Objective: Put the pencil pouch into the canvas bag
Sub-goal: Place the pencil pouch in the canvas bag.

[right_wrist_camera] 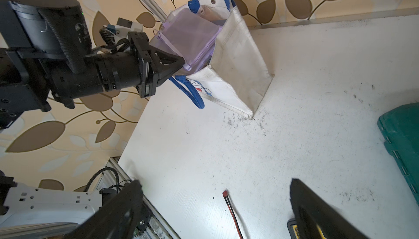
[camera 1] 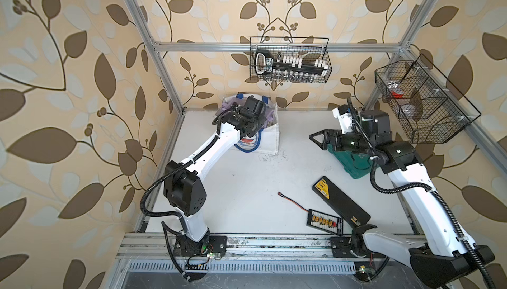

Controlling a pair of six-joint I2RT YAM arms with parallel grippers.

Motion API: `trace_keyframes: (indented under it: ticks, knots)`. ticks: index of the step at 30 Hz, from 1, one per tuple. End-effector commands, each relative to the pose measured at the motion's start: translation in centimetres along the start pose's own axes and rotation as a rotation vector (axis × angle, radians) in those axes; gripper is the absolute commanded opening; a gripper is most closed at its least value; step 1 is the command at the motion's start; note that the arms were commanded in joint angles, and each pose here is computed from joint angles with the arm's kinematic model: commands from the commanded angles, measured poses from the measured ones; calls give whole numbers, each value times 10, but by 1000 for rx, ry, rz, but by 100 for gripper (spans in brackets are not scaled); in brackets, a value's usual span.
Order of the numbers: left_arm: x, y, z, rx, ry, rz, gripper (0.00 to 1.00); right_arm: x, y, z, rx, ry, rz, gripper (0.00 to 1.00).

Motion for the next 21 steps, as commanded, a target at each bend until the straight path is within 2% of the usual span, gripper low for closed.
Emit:
trace_keyframes:
  ticks: [1, 10, 15, 16, 18, 21]
  knots:
    - [-14, -4, 3, -33, -17, -30, 14, 2, 0, 1, -5, -14, -1, 100]
    - [-37, 1, -9, 62, 47, 10, 59, -6, 4, -5, -27, 21, -11, 100]
    - [-81, 7, -28, 270, 225, 51, 94, -10, 1, -13, -17, 71, -40, 100]
    - [-91, 10, -32, 323, 266, 65, 98, -10, 1, -17, -13, 85, -44, 100]
    - [-111, 16, -35, 427, 327, 86, 99, -9, 1, -23, 2, 105, -53, 100]
    - [-148, 21, -19, 551, 370, 74, 99, -10, -1, -39, 26, 160, -90, 100]
Point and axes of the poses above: each gripper's point midway between its finger pads, its own x axis out along the fingers, its own z axis along the line the jaws close on, y = z × x, the point moved 1 cm from there along -x, back along the fingers, and after that the axes turned 9 degrees about x, right-handed, at the moved point
